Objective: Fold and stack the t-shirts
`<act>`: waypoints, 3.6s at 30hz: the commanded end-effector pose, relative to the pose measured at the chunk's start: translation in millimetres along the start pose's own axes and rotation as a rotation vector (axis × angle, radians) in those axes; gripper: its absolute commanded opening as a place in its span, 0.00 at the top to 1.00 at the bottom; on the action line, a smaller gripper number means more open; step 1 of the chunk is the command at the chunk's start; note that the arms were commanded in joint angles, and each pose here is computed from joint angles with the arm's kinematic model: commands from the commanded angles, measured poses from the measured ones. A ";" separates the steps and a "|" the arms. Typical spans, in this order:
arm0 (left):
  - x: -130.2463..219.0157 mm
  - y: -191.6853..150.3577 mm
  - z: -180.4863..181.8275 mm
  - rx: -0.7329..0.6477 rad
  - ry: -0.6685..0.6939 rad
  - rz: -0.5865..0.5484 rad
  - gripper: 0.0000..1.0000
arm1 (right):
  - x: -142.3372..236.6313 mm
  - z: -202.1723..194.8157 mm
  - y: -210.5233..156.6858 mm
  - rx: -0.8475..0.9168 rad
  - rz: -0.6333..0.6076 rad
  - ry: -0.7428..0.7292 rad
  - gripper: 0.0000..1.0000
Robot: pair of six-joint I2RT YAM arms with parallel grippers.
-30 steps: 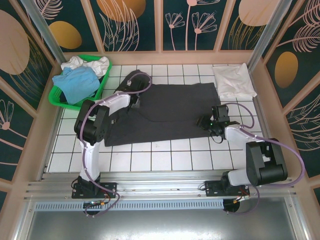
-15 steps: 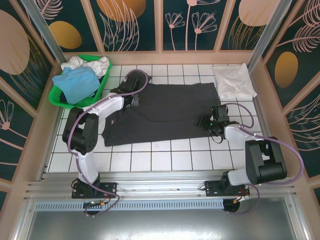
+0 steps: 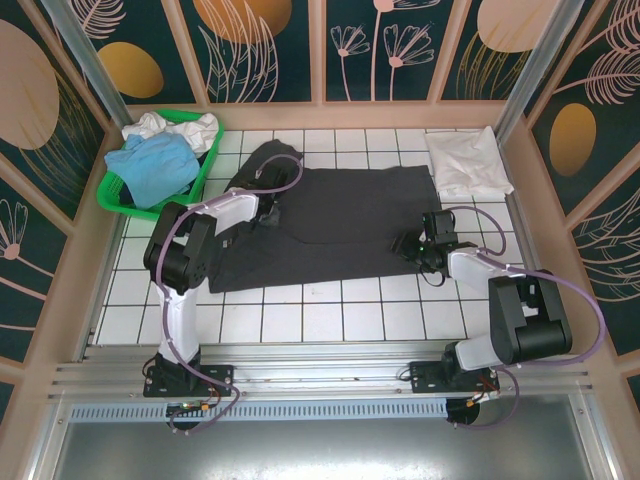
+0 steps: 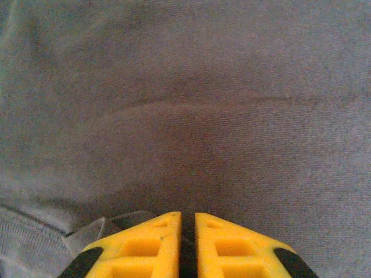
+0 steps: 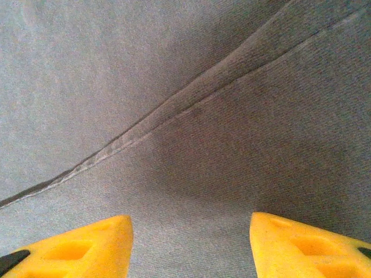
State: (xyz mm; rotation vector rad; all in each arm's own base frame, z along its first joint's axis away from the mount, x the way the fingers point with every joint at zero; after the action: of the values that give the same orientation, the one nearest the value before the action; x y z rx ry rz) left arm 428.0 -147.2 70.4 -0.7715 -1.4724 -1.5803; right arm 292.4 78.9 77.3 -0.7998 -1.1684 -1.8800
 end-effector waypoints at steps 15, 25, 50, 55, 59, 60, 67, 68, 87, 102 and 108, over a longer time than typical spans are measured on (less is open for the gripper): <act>83.0 23.2 16.2 0.196 -0.224 -0.331 0.75 | 0.9 -0.4 3.7 0.015 -0.021 -0.001 0.44; 55.3 18.7 42.3 0.263 0.034 -0.240 0.09 | 16.9 35.9 10.4 0.114 -0.086 0.083 0.42; 24.9 -67.3 88.2 0.447 -0.056 -0.102 0.20 | -123.3 314.2 -5.3 0.649 0.134 0.774 0.44; 14.8 -62.4 90.2 0.450 -0.079 -0.097 0.22 | -131.4 316.0 -17.9 0.654 0.158 0.810 0.46; 15.1 -56.3 91.2 0.449 -0.073 -0.106 0.22 | -139.8 317.9 -17.5 0.645 0.160 0.802 0.53; 9.1 -60.8 90.7 0.443 -0.067 -0.086 0.22 | -139.7 318.9 -16.0 0.642 0.151 0.805 0.56; -4.0 -72.2 101.1 0.471 -0.049 -0.037 0.32 | -131.2 314.7 -2.5 0.626 0.106 0.753 0.92; -4.0 -72.4 101.7 0.474 -0.051 -0.036 0.33 | -124.8 314.6 0.2 0.627 0.087 0.746 0.93; -1.5 -69.6 100.9 0.461 -0.078 -0.020 0.43 | -134.5 264.3 7.6 0.611 -0.056 0.417 0.66; -8.2 -24.6 47.5 0.336 -0.425 -0.013 0.41 | -106.6 285.9 7.7 0.578 -0.081 0.610 0.80; -19.3 -27.2 42.6 0.317 -0.428 0.035 0.62 | -107.3 284.8 6.6 0.577 -0.079 0.613 0.82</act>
State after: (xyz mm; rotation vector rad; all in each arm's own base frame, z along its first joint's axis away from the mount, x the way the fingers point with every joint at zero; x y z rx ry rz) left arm 413.1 -97.9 63.0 -0.8940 -1.9968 -1.1969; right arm 383.8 367.3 77.2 0.0691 -1.2496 -1.5091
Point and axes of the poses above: each hand's point on the last joint's axis, 136 mm out from that joint toward the fingers, its own x axis back along the fingers, its own z axis along the line the jaws close on, y = z × x, the point moved 5 cm from there along x, back along the fingers, and after that the axes turned 9 degrees about x, right-handed, at the moved point
